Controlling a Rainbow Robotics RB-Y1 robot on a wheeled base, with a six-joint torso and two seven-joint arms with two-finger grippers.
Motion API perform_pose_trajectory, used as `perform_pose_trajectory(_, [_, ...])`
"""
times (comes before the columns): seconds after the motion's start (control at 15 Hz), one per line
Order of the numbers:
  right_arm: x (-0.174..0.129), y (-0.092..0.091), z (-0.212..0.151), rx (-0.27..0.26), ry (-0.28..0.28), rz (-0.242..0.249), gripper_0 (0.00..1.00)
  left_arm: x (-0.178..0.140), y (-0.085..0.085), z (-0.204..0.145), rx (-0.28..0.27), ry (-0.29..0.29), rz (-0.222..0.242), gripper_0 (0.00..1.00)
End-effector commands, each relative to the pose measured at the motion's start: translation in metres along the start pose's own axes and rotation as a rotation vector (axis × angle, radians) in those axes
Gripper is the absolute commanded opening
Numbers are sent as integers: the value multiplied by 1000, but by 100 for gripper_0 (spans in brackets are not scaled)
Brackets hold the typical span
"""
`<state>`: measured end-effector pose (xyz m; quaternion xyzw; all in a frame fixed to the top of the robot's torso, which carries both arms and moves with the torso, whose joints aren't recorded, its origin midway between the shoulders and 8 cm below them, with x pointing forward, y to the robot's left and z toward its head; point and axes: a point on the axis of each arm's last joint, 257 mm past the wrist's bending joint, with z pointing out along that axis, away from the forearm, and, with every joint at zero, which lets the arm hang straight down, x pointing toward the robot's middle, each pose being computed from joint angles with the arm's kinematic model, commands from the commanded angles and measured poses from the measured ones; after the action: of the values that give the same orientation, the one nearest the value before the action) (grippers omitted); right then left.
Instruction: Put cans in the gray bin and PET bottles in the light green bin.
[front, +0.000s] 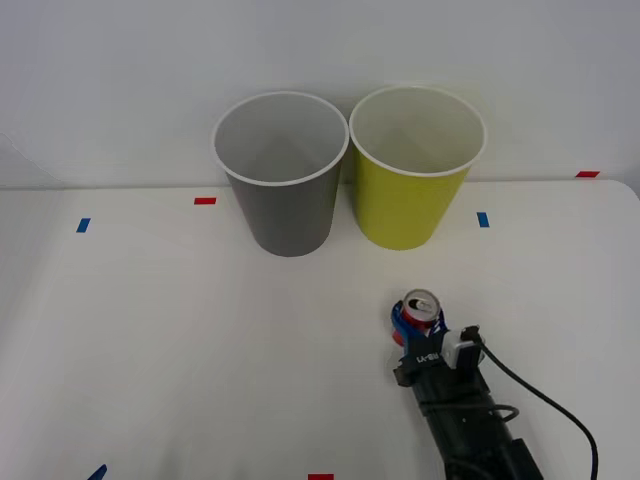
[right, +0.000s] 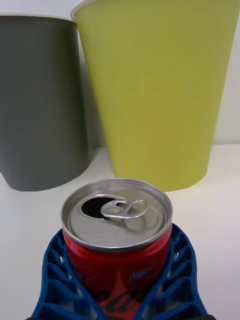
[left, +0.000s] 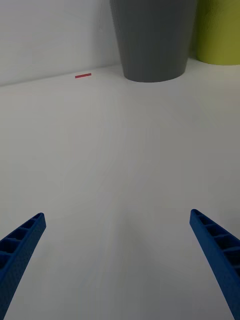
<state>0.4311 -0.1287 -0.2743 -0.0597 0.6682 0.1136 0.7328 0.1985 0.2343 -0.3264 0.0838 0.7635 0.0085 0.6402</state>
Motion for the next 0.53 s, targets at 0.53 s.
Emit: perform_pose_trajectory(0.53, [-89,-4,35,-93,222,-33,0,0,0,0,0,0,0,100])
